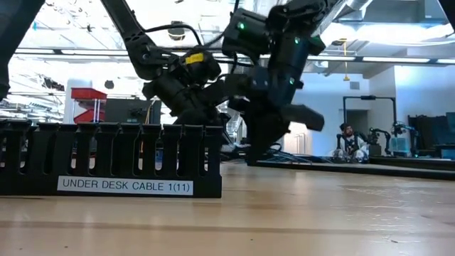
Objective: Ziptie cables
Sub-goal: Wrap the cable wires with the black zip tie
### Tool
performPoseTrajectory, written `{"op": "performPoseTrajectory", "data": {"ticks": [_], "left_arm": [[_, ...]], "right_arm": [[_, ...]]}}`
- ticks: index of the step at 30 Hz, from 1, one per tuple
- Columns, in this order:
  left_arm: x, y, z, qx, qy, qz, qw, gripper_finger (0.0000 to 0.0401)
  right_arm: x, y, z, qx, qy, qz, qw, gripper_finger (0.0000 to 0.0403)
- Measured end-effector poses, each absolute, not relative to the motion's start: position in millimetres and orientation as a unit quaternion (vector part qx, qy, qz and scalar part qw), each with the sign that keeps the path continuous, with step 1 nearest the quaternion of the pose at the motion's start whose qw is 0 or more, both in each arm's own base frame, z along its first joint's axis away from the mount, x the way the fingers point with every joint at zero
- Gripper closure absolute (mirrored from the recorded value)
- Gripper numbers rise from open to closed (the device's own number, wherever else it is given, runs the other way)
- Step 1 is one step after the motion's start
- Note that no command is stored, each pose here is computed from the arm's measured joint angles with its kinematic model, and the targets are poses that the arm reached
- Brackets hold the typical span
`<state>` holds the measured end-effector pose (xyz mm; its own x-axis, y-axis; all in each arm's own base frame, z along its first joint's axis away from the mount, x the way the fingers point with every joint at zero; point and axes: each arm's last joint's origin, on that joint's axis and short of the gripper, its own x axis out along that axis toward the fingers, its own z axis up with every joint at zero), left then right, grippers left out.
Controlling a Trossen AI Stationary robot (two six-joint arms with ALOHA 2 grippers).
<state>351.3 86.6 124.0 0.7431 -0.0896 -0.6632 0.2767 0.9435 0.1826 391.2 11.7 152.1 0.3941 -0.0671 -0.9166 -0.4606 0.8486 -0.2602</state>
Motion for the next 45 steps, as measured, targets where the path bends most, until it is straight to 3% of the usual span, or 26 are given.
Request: {"op": "performPoseTrajectory", "data": {"ticks": [24,28,33,37,45], "left_arm": [[350.8,85.4,125.3,0.175,0.334,-0.136,0.916,0.0401],[344.4,91.2,116.7,0.206,0.384,-0.109,0.894,0.0401],[342.6,92.8,117.3,0.215,0.387,-0.117,0.889,0.0401],[341.8,92.9,117.3,0.191,0.391,-0.112,0.893,0.0401],[342.9,88.8,117.5,0.187,0.386,-0.123,0.895,0.0401]], "right_arm": [[407.3,64.0,186.8,-0.14,0.49,0.174,0.842,0.0402],[416.3,80.5,211.8,-0.195,0.407,0.208,0.868,0.0403],[416.1,101.6,202.4,-0.235,0.394,0.239,0.856,0.0403],[421.4,102.3,208.7,-0.192,0.38,0.2,0.883,0.0403],[418.7,86.5,195.0,-0.164,0.419,0.172,0.876,0.0403]]}}
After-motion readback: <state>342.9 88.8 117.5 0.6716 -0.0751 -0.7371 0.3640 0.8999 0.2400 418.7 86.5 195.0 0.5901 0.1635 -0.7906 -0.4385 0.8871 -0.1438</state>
